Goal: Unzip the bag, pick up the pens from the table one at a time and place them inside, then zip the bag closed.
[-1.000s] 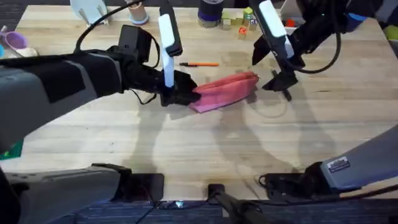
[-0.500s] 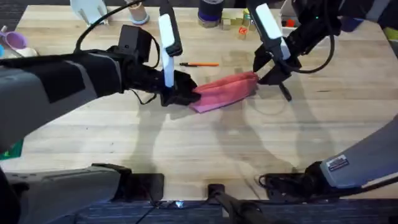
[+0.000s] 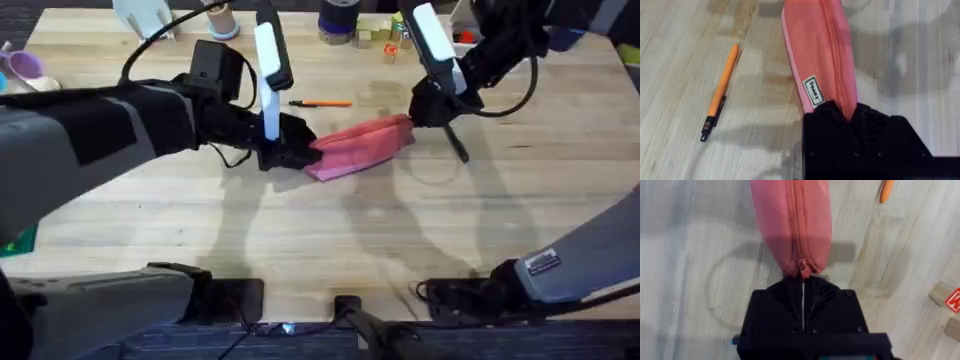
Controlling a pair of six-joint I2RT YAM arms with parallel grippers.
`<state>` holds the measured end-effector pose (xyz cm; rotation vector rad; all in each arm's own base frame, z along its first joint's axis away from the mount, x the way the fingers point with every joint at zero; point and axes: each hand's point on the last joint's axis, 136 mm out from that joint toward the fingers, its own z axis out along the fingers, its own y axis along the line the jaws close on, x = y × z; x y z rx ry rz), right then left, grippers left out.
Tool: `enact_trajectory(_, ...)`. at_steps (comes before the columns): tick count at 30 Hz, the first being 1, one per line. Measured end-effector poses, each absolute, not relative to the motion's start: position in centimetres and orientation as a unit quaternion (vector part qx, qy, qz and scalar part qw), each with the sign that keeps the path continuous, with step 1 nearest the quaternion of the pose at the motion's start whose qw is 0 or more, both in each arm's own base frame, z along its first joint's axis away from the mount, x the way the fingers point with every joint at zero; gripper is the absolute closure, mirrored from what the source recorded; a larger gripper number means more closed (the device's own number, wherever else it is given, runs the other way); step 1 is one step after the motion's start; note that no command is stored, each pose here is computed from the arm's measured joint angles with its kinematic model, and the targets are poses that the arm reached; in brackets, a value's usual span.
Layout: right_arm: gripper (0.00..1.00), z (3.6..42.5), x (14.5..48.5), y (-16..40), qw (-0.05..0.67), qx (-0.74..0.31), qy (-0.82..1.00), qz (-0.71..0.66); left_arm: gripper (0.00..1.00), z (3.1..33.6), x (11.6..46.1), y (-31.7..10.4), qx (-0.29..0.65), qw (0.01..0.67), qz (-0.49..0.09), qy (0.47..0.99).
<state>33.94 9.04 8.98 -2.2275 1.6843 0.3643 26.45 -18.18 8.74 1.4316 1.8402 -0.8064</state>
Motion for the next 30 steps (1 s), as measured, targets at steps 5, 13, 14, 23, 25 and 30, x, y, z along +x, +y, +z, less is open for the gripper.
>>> enact_trajectory(5,0.972,9.0,33.9,9.0,0.162,-0.781,0.59,0.128,0.958,8.7,26.5,-18.2,0.548,0.331,-0.308,0.704)
enact_trajectory(13,0.972,9.1,33.9,9.0,0.163,-0.781,0.59,0.127,0.958,8.7,26.5,-18.2,0.548,0.331,-0.308,0.704)
enact_trajectory(14,0.972,9.1,34.0,9.0,0.163,-0.781,0.59,0.126,0.958,8.7,26.5,-18.2,0.548,0.331,-0.308,0.704)
enact_trajectory(23,0.973,11.9,34.0,9.1,0.19,-0.785,0.582,0.095,0.958,8.7,26.4,-18.2,0.547,0.33,-0.309,0.704)
enact_trajectory(25,0.973,12.4,33.9,9.0,0.193,-0.785,0.581,0.092,0.958,8.7,26.4,-18.2,0.547,0.33,-0.309,0.704)
enact_trajectory(30,0.972,12.5,33.1,9.0,0.185,-0.784,0.584,0.101,0.958,8.7,26.4,-18.2,0.547,0.33,-0.309,0.704)
